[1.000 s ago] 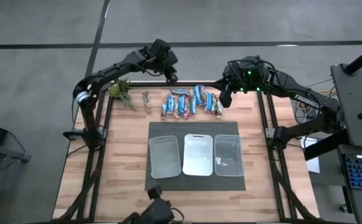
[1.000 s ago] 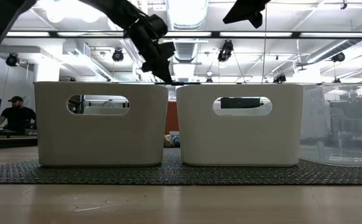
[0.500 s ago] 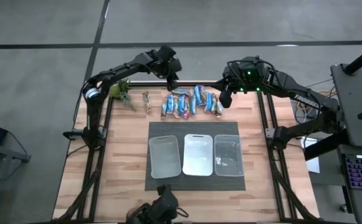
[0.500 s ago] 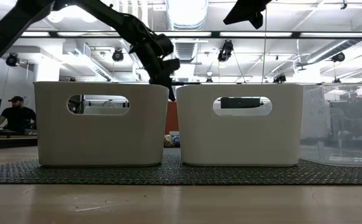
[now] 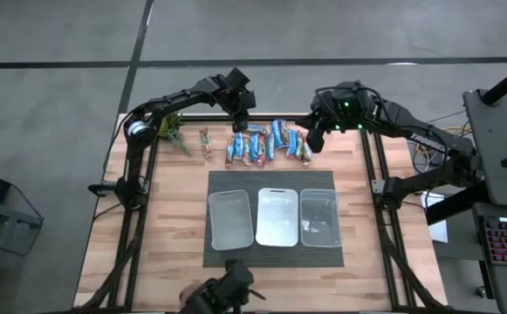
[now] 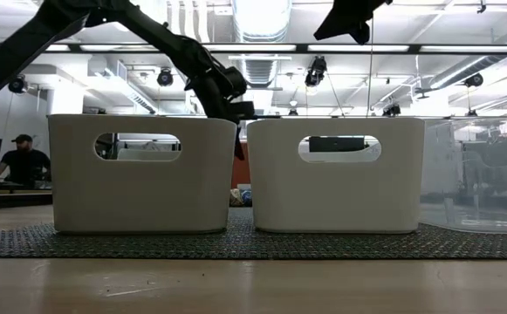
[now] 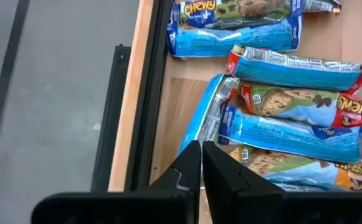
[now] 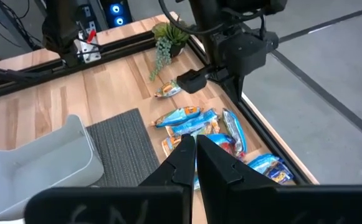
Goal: Pick and place Granola Bars by type
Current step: Put the red granola bar into the gray bin
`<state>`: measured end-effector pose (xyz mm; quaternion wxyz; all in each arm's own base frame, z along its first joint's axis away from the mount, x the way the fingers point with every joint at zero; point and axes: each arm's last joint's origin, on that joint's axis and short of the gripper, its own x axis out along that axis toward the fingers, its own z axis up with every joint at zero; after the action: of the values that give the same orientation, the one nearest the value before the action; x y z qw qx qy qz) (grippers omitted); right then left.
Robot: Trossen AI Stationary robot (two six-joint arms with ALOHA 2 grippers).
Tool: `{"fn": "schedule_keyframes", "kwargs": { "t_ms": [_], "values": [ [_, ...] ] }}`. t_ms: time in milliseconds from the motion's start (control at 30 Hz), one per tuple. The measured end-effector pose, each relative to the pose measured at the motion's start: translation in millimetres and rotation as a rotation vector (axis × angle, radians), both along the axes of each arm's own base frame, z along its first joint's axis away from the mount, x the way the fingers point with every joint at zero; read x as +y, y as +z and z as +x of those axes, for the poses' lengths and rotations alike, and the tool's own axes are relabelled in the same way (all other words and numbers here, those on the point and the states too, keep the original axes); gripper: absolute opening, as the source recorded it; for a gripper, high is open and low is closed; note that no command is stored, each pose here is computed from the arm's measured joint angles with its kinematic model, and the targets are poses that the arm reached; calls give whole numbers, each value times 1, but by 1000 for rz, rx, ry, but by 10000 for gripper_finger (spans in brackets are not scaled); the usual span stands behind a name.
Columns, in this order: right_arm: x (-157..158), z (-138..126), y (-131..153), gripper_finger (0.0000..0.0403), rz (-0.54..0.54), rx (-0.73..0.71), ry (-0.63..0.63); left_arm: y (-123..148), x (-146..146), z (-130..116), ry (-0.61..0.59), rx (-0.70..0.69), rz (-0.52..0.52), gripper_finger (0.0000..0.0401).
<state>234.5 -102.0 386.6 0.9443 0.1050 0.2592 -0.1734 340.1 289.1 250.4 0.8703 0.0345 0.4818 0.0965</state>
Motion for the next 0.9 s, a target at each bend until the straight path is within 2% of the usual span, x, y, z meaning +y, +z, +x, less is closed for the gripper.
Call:
{"fn": "schedule_keyframes", "kwargs": {
  "t_ms": [167, 367, 633, 767, 900],
  "values": [
    [0, 1, -10, 8, 12, 28, 0, -3, 0, 1, 23, -17, -47, 18],
    [0, 1, -12, 8, 34, 28, -13, -3, 0, 1, 51, -16, -58, 94],
    [-1, 1, -12, 8, 34, 28, -13, -5, -1, -1, 54, 38, -23, 189],
    [0, 1, -12, 8, 34, 28, -13, -5, -1, -2, 33, 64, -7, 211],
    [-1, 1, -12, 8, 36, 27, -14, -6, -3, -2, -1, 82, 3, 215]
  ]
}}
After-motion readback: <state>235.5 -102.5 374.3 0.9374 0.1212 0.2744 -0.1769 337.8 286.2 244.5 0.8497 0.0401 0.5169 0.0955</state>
